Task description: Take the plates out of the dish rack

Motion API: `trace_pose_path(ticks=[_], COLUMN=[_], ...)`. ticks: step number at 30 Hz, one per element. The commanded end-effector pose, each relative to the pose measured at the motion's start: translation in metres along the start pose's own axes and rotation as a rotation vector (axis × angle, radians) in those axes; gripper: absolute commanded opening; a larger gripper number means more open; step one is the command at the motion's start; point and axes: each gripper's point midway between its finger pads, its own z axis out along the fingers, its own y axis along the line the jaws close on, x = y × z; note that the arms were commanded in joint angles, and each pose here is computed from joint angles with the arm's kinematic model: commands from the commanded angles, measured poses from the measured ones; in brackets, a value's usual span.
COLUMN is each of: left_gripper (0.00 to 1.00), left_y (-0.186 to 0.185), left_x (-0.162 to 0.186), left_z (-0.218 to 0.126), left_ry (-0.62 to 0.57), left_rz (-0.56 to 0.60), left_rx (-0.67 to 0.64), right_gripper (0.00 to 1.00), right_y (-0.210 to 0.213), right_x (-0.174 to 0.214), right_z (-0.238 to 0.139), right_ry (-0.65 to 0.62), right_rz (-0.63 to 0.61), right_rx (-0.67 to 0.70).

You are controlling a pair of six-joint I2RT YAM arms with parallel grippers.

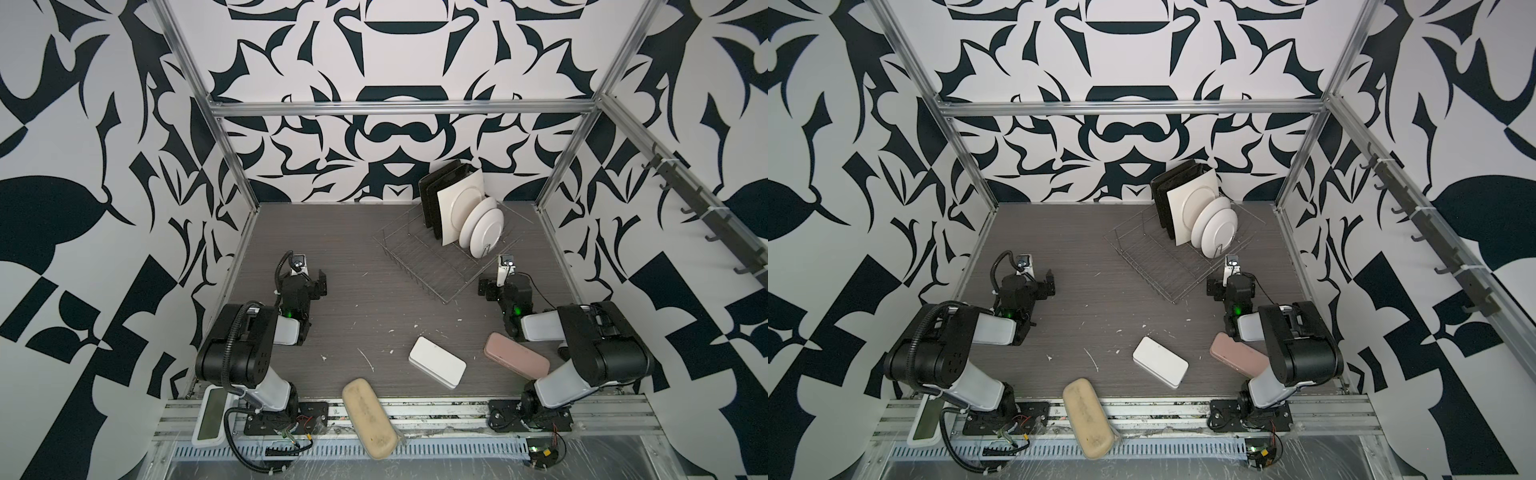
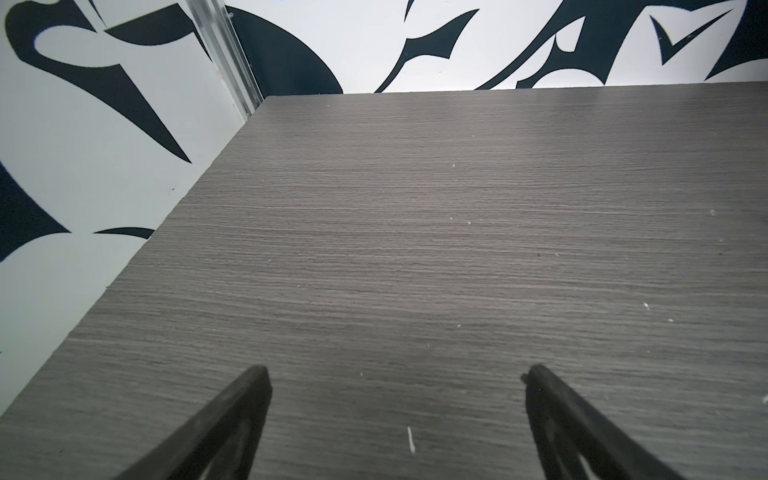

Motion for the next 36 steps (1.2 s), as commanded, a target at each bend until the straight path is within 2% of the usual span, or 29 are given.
trace_pose_path(ticks=[1,8,13,17,25,26,30,36], left_gripper=[0.99,0.99,0.99,0.99,0.99,0.99,0.99,0.99], left_y=[-0.002,0.006,0.004,0.004,-0.009,-0.008,-0.004,-0.013], left_x=[-0.011,-0.015,-0.019,-0.021,-0.064,-0.078,-0.096,-0.104], left_z=[0.001,-0.002,-0.005,-0.010,-0.028,-0.036,-0.053,-0.082], left_ry=[-0.028,-0.051,-0.051,-0.072,-0.026,-0.046,-0.035,0.040], left_rz=[-0.001,-0.013,-0.012,-0.012,0.064,0.054,0.024,-0.115], left_rx=[0.016,-0.030,-0.014,-0.013,0.003,0.004,-0.002,0.090], right_gripper=[0.99,1.00,0.99,0.99,0.99,0.99,0.99,0.99], right_y=[0.002,0.003,-0.003,-0.005,-0.022,-0.025,-0.036,-0.060], right_x=[-0.013,-0.015,-0.030,-0.035,-0.048,-0.051,-0.066,-0.083], right_z=[-0.001,-0.003,-0.021,-0.032,-0.055,-0.058,-0.073,-0.104], right_ry=[-0.050,-0.056,-0.103,-0.051,-0.024,-0.016,-0.007,0.005], right_rz=[-0.003,0.001,0.019,0.010,0.059,0.071,0.111,0.177], right_rx=[-0.013,-0.016,-0.005,-0.005,0.073,0.086,0.135,0.256])
